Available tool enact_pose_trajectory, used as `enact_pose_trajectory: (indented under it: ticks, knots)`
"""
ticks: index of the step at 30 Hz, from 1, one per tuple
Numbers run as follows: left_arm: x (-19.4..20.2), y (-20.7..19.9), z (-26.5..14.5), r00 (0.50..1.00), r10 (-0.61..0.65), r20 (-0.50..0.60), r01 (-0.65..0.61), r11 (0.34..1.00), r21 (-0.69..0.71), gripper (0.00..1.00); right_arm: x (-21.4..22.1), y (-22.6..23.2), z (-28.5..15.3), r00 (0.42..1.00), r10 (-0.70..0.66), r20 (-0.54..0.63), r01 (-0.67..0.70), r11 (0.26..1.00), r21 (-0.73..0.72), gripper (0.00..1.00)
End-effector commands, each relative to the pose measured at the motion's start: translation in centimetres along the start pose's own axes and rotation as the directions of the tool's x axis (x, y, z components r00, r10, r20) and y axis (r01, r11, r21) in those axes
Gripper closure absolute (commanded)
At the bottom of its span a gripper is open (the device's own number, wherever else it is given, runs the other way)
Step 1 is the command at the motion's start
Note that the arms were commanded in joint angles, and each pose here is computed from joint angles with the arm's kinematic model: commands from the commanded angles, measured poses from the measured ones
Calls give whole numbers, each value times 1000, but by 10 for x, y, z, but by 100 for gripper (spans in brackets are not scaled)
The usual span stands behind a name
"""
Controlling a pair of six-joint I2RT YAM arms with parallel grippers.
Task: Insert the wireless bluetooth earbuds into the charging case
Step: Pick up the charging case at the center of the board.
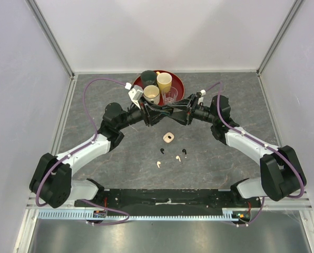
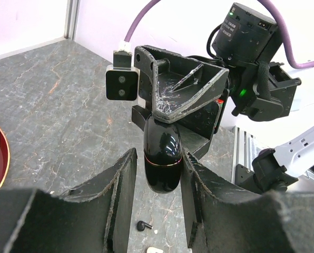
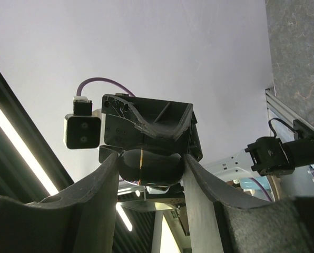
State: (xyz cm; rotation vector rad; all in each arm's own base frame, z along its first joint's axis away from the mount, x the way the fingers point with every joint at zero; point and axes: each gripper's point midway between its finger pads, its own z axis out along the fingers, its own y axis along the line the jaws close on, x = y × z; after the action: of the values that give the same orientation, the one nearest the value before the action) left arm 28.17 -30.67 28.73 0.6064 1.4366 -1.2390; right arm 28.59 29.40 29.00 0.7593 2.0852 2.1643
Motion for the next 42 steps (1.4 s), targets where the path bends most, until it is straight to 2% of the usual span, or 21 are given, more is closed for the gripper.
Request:
enact_pose_trajectory:
  ticks: [1,3,4,6,11,14,16,17,18,20,21,24,28,31,32,33,35,36,37,40,42]
  knots:
    - [-4,-3,3,1000,-7,23,6,1000,23,56,10,18,-1,999,-23,-39,21,998,-59,84]
    - [-3,-2,3,1000,-7,24,6,1000,21,57,11,17,-1,999,-20,-40,18,998,-58,84]
    - [-3,-2,3,1000,-8,23,8,1000,23,65,10,16,-1,999,-18,-39,16,998,-56,84]
    - [-3,-2,3,1000,-8,23,8,1000,23,71,10,16,-1,999,-19,-41,17,998,-56,83]
    - [1,0,2,1000,-11,13,11,1000,18,71,11,17,-1,999,-20,-42,18,998,-58,84]
    - [5,1,1,1000,-15,6,15,1000,14,80,11,17,-1,999,-21,-44,18,998,-60,83]
    - [5,1,1,1000,-15,6,15,1000,12,93,11,17,-1,999,-23,-44,20,998,-62,79]
    - [5,1,0,1000,-12,6,12,1000,9,98,12,18,-1,998,-30,-46,27,997,-67,75]
    - [5,2,0,1000,-10,7,10,1000,4,98,12,20,-1,998,-42,-47,38,997,-73,63]
    - [5,2,-2,1000,10,15,-10,1000,1,98,12,20,-1,996,-74,-43,71,995,-70,51]
    - [4,1,-2,1000,20,21,-20,1000,5,98,13,23,0,995,-95,-43,92,993,-71,39]
    - [0,-1,-7,997,63,48,-63,998,0,98,11,24,2,983,-181,-25,179,983,-43,19]
    - [-1,-7,-14,991,117,69,-119,993,15,98,6,25,3,953,-302,13,301,953,24,4]
    - [-2,-20,-25,969,203,142,-213,975,61,98,1,29,2,877,-480,37,475,876,85,2]
    - [-15,-25,-30,943,253,215,-271,961,56,98,-1,32,0,846,-531,50,524,845,104,2]
    - [-19,-28,-35,929,272,249,-291,956,40,98,-4,37,-2,769,-637,47,628,768,126,2]
    - [-15,-28,-47,898,328,292,-347,938,13,98,-8,25,-10,728,-685,21,665,714,217,2]
    - [-24,-36,-53,862,370,348,-397,918,7,98,-18,27,-13,639,-769,26,737,622,266,2]
    - [-20,-35,-58,858,379,348,-402,915,-5,98,-19,19,-20,625,-781,-3,743,593,310,2]
    - [-20,-38,-60,849,395,350,-422,907,0,98,-19,16,-31,465,-882,-81,840,411,355,2]
    - [-22,-43,-62,839,403,367,-436,900,9,98,-18,17,-36,407,-906,-117,866,342,365,2]
